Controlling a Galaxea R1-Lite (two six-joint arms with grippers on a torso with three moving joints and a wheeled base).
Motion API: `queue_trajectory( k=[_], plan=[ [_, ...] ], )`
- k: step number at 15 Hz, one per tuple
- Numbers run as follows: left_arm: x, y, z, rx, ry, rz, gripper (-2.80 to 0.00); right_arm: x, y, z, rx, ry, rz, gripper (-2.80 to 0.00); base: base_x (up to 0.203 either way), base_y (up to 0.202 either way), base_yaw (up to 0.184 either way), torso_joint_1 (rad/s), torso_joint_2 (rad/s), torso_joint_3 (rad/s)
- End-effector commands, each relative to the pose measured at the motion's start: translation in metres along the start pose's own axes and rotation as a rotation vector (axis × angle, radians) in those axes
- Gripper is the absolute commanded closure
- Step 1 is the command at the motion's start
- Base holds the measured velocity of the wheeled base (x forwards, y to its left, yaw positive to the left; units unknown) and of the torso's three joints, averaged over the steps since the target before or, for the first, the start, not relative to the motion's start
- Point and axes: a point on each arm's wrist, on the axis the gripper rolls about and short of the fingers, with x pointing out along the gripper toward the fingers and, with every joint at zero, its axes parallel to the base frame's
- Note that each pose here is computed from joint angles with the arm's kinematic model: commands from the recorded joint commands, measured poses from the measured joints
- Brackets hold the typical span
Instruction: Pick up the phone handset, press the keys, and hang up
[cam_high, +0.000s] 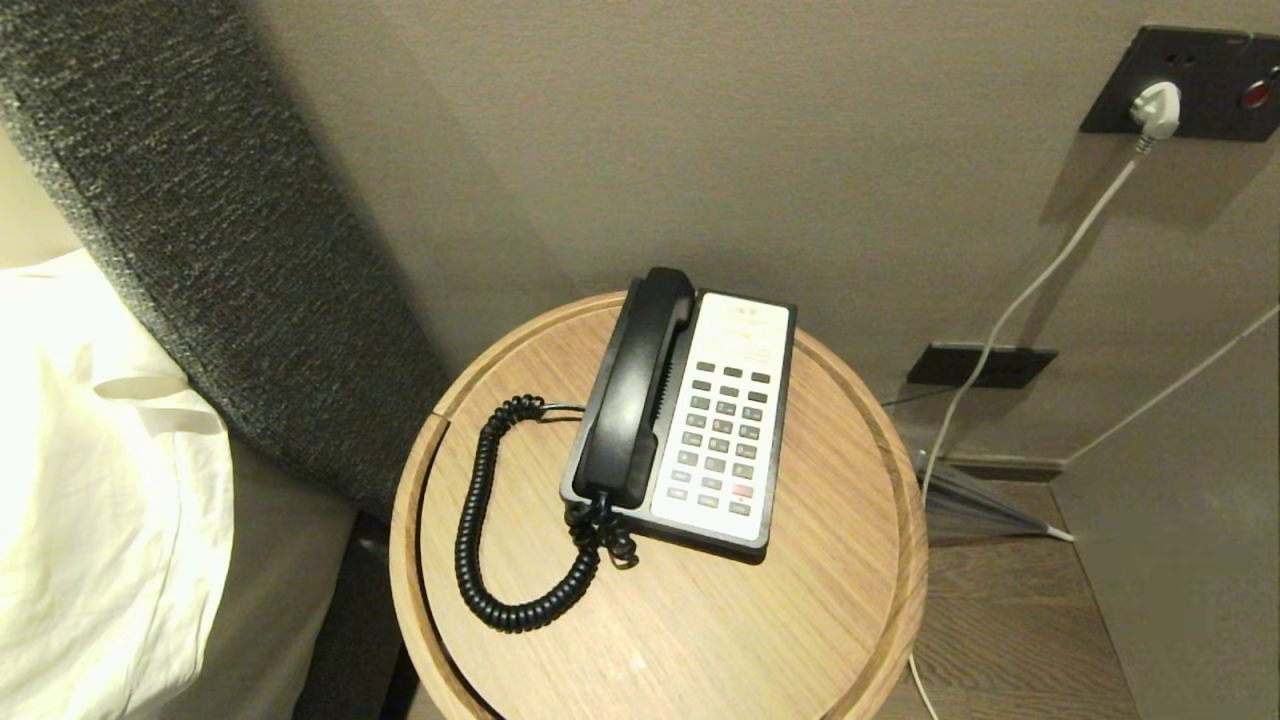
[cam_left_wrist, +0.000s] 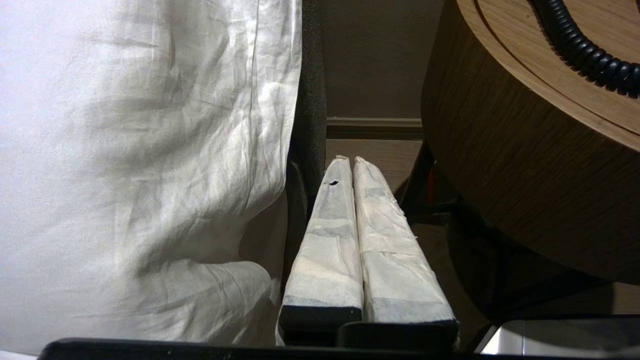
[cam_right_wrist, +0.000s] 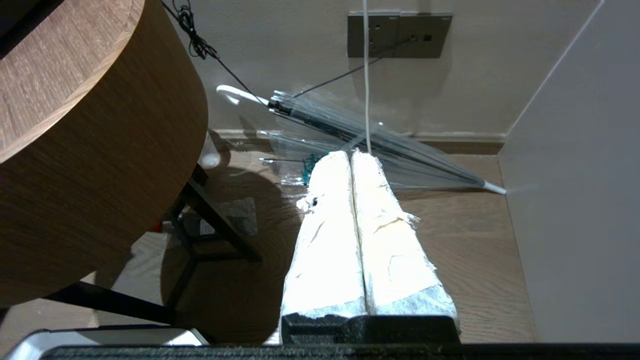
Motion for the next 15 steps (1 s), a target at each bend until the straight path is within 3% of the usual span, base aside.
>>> queue_trajectory(
  k=[1, 15],
  plan=[
    [0.0015, -0.0004, -0.0055, 0.000, 0.022, -0.002, 0.00, 0.0013, -0.0001, -0.0053, 0.007, 0.016, -0.003, 0.00, 0.000, 0.000, 0.000, 0.000, 0.00, 0.000],
    [0.0014, -0.0004, -0.0055, 0.000, 0.021, -0.003, 0.00, 0.0013, -0.0001, -0.0051, 0.012, 0.014, -0.003, 0.00, 0.000, 0.000, 0.000, 0.000, 0.00, 0.000]
  ],
)
